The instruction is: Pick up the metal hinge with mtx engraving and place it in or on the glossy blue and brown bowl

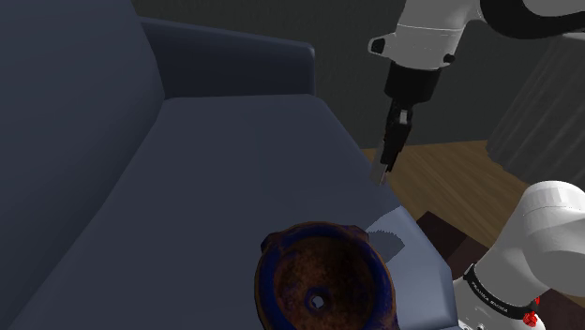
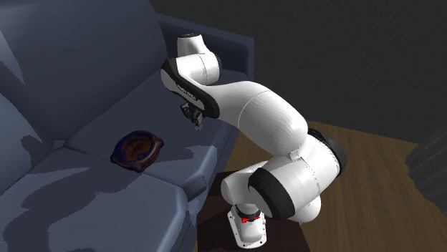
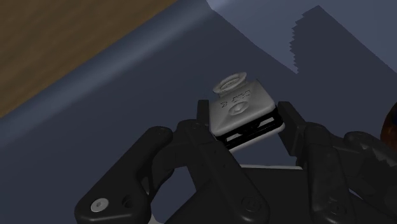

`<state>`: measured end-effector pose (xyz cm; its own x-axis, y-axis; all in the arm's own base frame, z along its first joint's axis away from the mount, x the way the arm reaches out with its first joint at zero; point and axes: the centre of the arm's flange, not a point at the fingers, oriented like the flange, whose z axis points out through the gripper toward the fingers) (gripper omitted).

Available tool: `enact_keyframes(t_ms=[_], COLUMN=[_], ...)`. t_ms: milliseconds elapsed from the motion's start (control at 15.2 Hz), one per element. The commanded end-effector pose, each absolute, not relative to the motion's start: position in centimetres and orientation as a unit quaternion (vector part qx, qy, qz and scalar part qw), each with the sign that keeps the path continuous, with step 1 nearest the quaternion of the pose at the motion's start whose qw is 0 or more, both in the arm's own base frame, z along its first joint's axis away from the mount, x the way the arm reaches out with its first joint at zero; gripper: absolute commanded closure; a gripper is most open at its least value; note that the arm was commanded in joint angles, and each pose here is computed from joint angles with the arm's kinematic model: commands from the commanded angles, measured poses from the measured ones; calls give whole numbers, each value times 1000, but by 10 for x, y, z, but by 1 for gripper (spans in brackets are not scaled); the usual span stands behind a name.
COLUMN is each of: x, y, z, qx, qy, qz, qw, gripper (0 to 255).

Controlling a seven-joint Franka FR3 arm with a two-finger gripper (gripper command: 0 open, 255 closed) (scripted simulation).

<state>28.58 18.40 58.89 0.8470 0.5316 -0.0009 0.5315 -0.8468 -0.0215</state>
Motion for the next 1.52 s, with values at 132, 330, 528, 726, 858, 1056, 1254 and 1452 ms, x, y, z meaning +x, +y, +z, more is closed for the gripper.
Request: enact_keyframes(t_ms=[132,330,528,726,858,1056,1254,1452], x=[284,284,284,284,284,284,284,284], y=[184,184,184,184,184,184,184,184], z=[610,626,642,658,668,684,700,716], qx=[-961,-961,-961,-961,-961,-961,-961,-961], qy=[-277,-277,-277,-277,-277,-277,-277,-277], qz=[4,4,4,4,4,4,4,4], qw=[10,10,10,10,10,10,10,10], gripper=[255,255,255,255,255,255,255,255])
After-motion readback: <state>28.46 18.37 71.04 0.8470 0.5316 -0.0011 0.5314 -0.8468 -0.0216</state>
